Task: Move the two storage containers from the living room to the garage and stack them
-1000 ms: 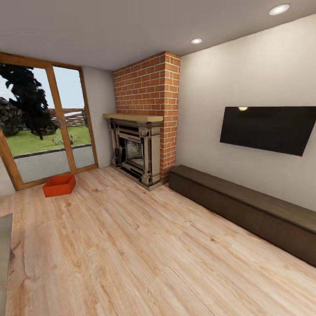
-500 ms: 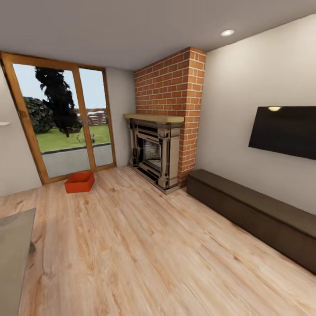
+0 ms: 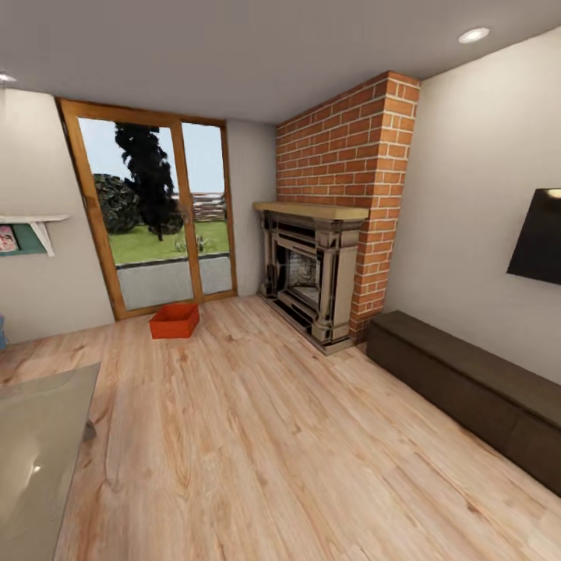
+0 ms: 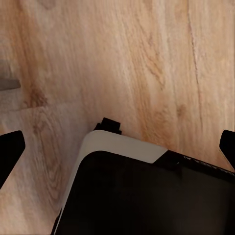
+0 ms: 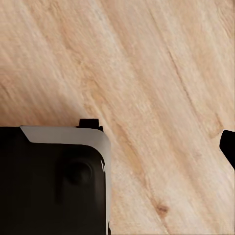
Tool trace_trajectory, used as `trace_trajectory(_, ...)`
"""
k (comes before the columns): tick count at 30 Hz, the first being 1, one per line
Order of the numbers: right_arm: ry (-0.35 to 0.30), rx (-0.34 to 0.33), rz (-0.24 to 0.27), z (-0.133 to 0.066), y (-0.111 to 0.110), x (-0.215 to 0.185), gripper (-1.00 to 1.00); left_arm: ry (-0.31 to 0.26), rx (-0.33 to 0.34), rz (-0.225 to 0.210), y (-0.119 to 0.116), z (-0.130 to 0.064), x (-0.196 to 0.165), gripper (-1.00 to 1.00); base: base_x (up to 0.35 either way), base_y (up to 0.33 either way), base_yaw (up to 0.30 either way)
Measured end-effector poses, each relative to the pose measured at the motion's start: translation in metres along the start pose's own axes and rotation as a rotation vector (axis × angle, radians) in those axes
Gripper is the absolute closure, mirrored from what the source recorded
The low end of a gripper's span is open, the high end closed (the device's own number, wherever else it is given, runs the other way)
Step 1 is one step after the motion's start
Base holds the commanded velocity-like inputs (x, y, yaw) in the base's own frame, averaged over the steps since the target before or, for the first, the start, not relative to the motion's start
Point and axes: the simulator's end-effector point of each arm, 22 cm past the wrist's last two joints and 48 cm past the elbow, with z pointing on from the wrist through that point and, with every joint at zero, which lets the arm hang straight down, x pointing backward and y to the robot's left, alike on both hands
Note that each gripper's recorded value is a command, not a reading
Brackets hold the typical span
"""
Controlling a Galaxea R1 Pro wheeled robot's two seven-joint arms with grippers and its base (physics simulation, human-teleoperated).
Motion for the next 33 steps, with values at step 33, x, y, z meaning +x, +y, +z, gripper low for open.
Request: trace_trajectory(33,0.0,-0.001,-0.013,0.0,-0.0002,0.0002,-1.0,0.0,0.0,0.0,0.0,0.0,0.0001,-1.0,0.326,0.0,0.164)
